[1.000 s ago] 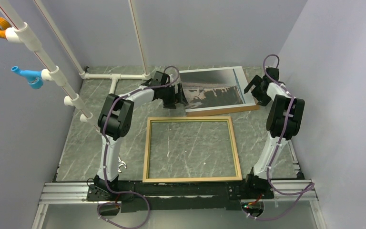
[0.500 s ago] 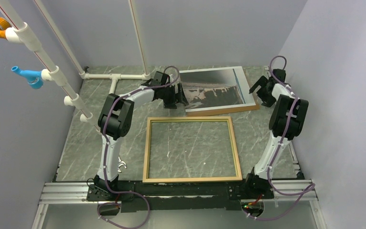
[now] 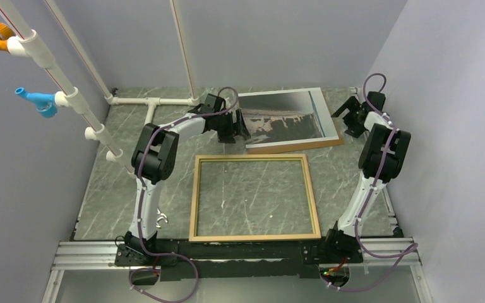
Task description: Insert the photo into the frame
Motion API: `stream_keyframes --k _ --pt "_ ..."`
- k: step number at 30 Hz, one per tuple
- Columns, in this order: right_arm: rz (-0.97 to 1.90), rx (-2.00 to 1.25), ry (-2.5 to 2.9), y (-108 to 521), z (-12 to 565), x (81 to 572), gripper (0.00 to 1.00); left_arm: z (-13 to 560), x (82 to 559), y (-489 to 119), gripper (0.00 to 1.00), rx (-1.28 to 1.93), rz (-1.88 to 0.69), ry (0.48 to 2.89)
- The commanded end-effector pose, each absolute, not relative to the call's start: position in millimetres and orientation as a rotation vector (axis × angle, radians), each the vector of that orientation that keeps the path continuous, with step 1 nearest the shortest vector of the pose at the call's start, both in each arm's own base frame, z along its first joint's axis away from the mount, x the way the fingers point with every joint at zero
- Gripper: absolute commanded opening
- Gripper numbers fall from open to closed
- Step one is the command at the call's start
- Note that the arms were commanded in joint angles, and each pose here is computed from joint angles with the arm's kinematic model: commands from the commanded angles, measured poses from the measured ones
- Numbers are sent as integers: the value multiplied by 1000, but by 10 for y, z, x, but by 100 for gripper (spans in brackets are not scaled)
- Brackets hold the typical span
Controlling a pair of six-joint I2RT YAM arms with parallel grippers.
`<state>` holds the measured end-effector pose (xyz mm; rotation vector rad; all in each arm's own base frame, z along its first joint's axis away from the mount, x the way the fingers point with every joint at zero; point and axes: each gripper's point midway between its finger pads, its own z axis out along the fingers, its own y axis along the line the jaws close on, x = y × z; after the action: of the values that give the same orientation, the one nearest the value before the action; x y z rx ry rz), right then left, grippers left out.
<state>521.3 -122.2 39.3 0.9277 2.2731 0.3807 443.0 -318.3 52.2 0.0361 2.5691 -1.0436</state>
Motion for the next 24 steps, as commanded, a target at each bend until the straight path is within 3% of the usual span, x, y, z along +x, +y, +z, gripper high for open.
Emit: stream_keyframes --k 1,15,24 --pt "634 941 2258 -1001 238 5208 99 618 4536 -3246 86 59 -1084 2528" --pt "873 824 2202 -680 715 5152 98 680 4520 -3293 85 95 -1128 2518" --pt "882 794 2183 -616 930 5051 97 777 4532 -3276 83 111 -1112 2496"
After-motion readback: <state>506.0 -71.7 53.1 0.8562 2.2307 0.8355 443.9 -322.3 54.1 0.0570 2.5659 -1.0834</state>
